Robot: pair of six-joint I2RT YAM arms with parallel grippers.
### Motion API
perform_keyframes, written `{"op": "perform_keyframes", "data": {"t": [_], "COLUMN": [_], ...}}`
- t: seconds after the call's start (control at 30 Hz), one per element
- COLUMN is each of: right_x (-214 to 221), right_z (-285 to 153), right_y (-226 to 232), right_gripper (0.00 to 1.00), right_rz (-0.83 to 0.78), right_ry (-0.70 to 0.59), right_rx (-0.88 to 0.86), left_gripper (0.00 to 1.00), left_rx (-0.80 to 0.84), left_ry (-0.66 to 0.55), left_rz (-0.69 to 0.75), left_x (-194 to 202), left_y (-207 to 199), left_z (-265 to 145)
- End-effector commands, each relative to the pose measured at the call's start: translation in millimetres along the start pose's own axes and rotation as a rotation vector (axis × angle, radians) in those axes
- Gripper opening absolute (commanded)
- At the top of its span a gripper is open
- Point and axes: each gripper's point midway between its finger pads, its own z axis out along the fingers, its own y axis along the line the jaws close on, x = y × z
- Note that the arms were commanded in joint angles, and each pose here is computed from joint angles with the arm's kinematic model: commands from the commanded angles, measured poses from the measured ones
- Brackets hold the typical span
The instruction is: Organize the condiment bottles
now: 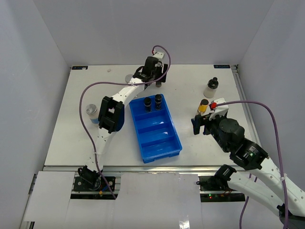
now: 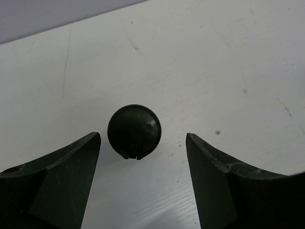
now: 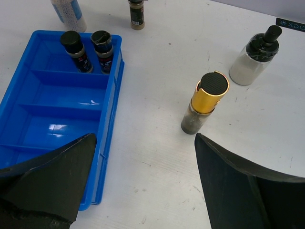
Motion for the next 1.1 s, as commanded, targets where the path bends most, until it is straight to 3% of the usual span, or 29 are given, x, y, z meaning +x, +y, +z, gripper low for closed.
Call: {"op": "perform_keyframes", "data": {"t": [0.0, 0.47, 0.63, 0.73, 0.87, 1.0, 1.07], "right_x": [-11.3, -7.2, -6.2, -6.6, -6.7, -7.3, -8.2], "right_z": [4.5, 6.6, 7.5, 7.2, 6.7, 5.6, 4.9], "right_y": [-1.3, -2.6, -2.9, -3.4, -4.9, -7.8, -10.3], "right_gripper": [0.9, 0.9, 0.9, 0.9, 0.9, 0.9, 0.9], "right_rz": [0.006, -0.002, -0.003, -0.003, -0.004, -0.008, -0.008], "right_ry": [-0.043, -0.035, -0.034, -0.036, -0.038, -0.037, -0.044], "right_rx": [0.016, 0.026, 0.029, 0.031, 0.039, 0.052, 0.063], "left_gripper": [0.82, 0.72, 0.51, 0.31, 0.13, 0.0, 0.0], "left_rx": [-0.032, 0.001, 0.0, -0.008, -0.017, -0.057, -0.053], "left_ry": [-0.053, -0.057, -0.066, -0.081, -0.126, -0.205, -0.26], "left_rz": [0.02, 0.045, 0.04, 0.046, 0.065, 0.069, 0.065], "left_x": [-15.0, 0.6, 0.4, -6.5, -29.6, -74.1, -102.5], "left_y": [5.2, 0.7, 0.2, -0.7, -4.7, -11.2, -18.8], "left_z": [-2.3, 18.5, 16.2, 8.1, -10.9, -41.6, -66.1]}}
